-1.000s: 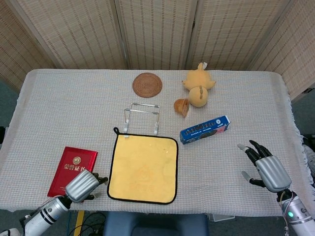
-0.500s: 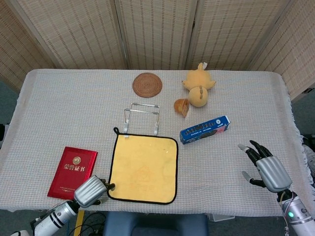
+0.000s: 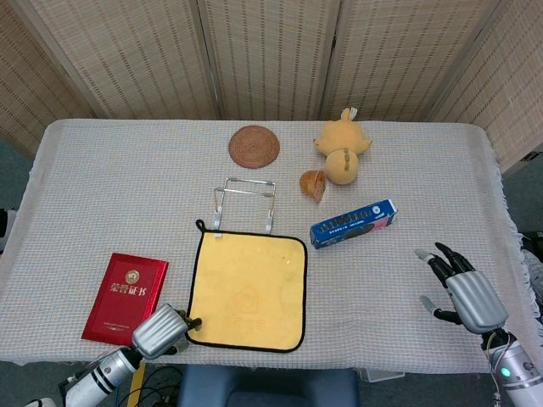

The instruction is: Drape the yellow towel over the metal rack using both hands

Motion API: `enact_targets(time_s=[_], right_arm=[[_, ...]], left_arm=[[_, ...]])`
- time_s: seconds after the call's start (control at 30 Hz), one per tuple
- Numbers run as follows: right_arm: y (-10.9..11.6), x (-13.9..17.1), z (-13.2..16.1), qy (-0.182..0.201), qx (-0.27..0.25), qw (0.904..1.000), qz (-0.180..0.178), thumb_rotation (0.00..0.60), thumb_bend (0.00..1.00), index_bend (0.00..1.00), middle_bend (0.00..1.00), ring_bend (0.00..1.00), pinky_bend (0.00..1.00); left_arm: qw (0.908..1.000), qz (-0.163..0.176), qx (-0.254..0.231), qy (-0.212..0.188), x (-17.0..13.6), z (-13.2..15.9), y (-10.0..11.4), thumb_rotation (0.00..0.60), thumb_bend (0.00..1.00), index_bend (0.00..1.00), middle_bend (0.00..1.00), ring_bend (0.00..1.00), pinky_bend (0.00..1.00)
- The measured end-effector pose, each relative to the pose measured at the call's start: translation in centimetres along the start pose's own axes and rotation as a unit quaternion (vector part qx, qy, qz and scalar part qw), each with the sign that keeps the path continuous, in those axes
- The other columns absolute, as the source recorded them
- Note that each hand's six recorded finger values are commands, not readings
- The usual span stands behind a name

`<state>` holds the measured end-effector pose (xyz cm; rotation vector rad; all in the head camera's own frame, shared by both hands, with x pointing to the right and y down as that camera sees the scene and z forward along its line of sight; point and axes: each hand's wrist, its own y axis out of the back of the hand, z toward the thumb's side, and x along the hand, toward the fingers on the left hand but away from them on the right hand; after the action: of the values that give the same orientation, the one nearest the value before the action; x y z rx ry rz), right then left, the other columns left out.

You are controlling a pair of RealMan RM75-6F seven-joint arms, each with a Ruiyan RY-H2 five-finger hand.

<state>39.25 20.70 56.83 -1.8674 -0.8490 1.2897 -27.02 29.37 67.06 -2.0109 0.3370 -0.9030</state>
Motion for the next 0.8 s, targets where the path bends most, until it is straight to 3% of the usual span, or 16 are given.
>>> enact_targets(time_s=[0.57,0.8], right_arm=[[0.0,0.2,-0.4,-0.003,-0.004,1.0,-0.003,0.6,0.33,0.1,0.22,0.1,0.16],[0.0,0.2,-0.6,-0.005,-0.006,1.0,-0.002,0.6,0.33,0.1,0.22,0.1,0.16]], left_arm=[[0.9999,0.015,-0.008,0.001,1.6,0.5,0.3,0.6,0.22,0.5,0.79,0.75,0.98],[0.9997,0.018,-0.014,0.0,2.0,0.5,0.4,0.6,0.35,0.51,0.79,0.75,0.98]])
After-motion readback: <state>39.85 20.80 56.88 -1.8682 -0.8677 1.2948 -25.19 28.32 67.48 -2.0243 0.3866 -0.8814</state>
